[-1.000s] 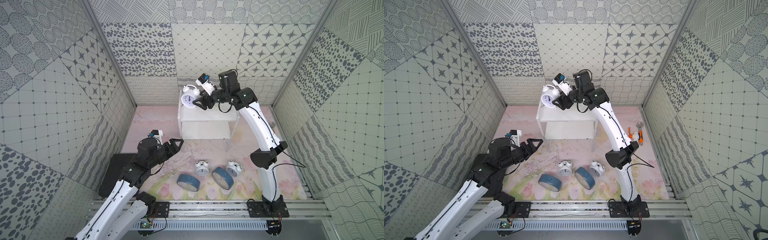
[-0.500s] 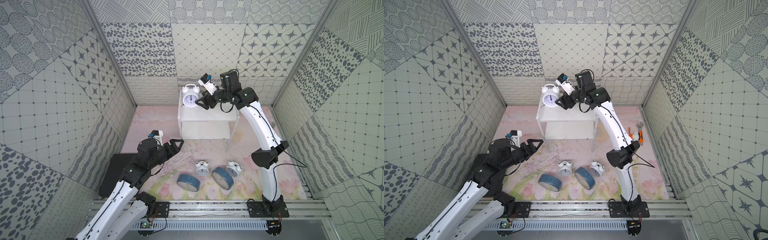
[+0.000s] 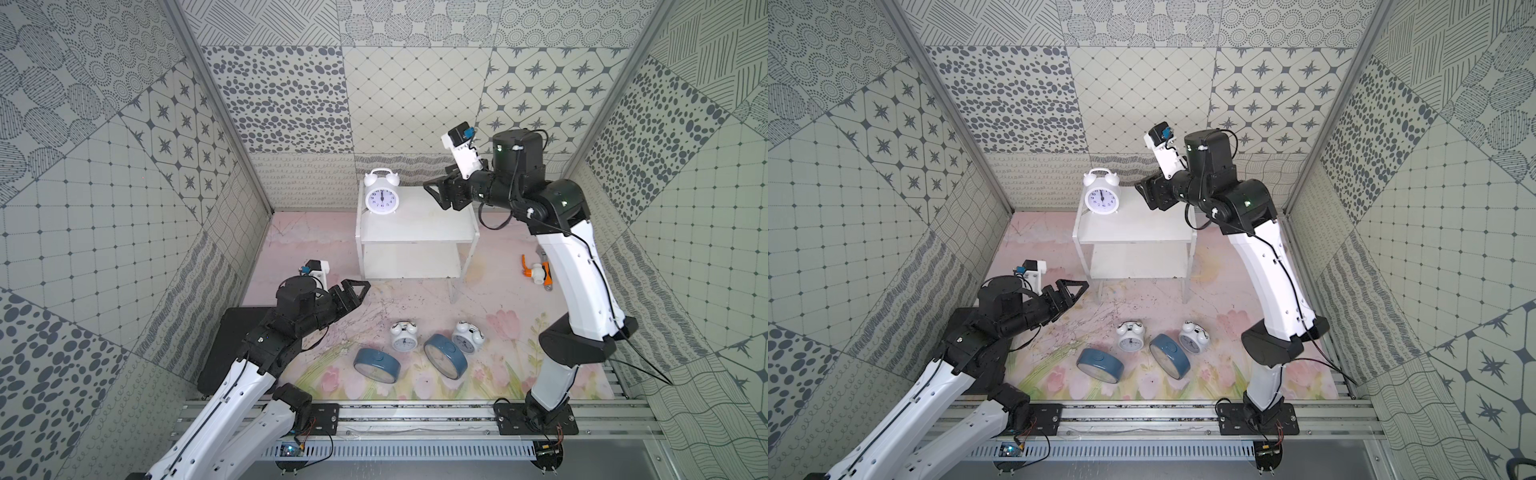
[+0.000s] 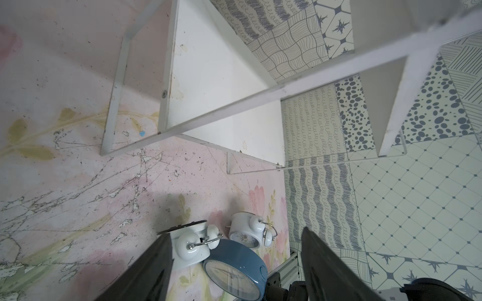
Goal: Place the alarm clocks on the shelf by style
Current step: Place the alarm on the shelf, then pick up the alarm from the center of the board.
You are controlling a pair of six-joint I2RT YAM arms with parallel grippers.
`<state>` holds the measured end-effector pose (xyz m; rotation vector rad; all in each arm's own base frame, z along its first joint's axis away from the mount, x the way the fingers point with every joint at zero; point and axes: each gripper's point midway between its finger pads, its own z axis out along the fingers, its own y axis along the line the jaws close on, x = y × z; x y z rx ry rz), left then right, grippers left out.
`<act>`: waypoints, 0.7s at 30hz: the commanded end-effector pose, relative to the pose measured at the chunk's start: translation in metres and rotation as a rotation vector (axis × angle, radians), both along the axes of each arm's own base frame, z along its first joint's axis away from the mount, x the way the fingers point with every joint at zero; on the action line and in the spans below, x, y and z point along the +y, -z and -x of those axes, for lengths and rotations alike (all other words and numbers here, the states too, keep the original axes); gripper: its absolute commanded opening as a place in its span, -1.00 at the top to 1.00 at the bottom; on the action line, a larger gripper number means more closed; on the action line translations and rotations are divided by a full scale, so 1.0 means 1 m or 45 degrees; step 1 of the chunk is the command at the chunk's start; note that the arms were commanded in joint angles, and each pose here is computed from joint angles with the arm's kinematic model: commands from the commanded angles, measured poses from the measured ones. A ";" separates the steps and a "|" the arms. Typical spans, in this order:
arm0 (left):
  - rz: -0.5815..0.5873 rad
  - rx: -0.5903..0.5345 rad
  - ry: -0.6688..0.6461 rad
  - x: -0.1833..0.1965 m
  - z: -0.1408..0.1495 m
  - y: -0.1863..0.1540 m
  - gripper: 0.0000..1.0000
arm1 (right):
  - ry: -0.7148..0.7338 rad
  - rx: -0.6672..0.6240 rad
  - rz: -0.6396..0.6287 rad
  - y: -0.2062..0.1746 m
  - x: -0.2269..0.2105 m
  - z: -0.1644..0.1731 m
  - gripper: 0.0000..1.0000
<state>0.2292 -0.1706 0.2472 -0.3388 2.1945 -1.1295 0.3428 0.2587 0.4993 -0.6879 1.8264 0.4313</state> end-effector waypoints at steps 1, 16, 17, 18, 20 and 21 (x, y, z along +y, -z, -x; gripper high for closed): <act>-0.072 0.035 0.088 -0.019 0.007 0.010 -0.57 | 0.225 0.098 0.050 0.028 -0.028 0.025 -0.50; -0.213 0.017 0.167 -0.055 0.012 0.022 -0.54 | 0.631 0.852 -0.110 0.287 -0.132 0.162 -0.05; -0.212 -0.005 0.157 -0.054 0.010 0.018 -0.56 | 0.653 0.865 -0.086 0.297 -0.135 0.163 -0.09; -0.209 -0.022 0.146 -0.053 0.008 0.015 -0.58 | 0.669 0.862 -0.066 0.304 -0.137 0.162 -0.15; -0.194 -0.052 0.120 -0.052 0.004 0.011 -0.62 | 0.665 0.851 -0.033 0.314 -0.137 0.159 -0.28; -0.183 -0.056 0.108 -0.052 0.003 0.010 -0.63 | 0.643 0.844 -0.029 0.317 -0.133 0.157 -0.31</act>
